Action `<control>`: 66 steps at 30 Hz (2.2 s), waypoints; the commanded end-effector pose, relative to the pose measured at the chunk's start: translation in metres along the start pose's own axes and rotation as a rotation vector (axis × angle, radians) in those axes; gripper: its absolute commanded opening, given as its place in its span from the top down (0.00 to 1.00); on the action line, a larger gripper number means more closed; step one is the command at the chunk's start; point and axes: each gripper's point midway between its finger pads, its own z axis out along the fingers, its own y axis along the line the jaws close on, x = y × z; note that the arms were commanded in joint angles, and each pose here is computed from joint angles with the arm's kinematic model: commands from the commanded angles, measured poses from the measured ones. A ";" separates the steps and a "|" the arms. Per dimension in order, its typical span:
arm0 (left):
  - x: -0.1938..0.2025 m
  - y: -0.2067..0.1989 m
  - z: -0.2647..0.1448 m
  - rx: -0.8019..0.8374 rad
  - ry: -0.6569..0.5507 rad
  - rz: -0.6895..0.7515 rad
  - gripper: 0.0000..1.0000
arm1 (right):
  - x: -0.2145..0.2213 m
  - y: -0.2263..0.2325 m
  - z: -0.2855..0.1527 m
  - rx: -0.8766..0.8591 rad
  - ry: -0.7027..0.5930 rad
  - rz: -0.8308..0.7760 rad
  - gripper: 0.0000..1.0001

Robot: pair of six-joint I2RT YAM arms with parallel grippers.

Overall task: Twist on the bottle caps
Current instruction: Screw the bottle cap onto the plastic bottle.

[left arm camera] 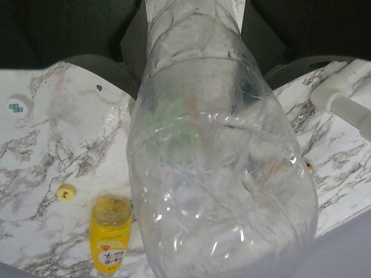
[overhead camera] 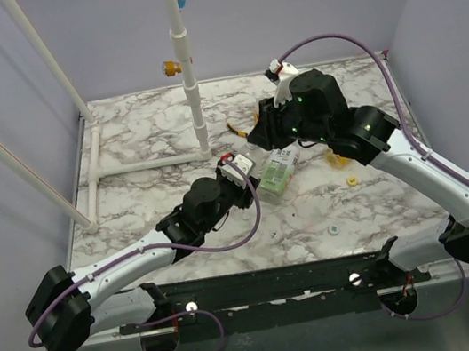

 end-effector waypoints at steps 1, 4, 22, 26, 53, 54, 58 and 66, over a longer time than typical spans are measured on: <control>-0.063 -0.002 0.005 0.012 -0.169 0.025 1.00 | 0.036 -0.009 0.010 0.080 0.132 0.032 0.78; -0.066 0.003 0.004 -0.014 -0.180 0.027 1.00 | 0.038 -0.017 0.009 0.131 0.143 0.050 0.78; -0.083 0.013 0.004 -0.073 -0.250 0.018 1.00 | 0.021 -0.005 0.014 0.164 0.149 0.218 0.78; -0.080 0.014 0.006 -0.086 -0.241 0.019 1.00 | 0.017 -0.006 0.015 0.173 0.141 0.220 0.77; -0.064 0.017 0.013 -0.105 -0.203 0.009 1.00 | 0.004 -0.006 0.018 0.222 0.123 0.212 0.71; -0.064 0.016 0.013 -0.104 -0.203 0.009 1.00 | 0.003 -0.006 0.018 0.221 0.122 0.212 0.71; -0.061 0.016 0.013 -0.106 -0.198 0.006 1.00 | 0.000 -0.005 0.018 0.219 0.116 0.213 0.68; -0.054 0.016 0.016 -0.109 -0.180 -0.002 1.00 | -0.008 -0.004 0.015 0.225 0.096 0.214 0.65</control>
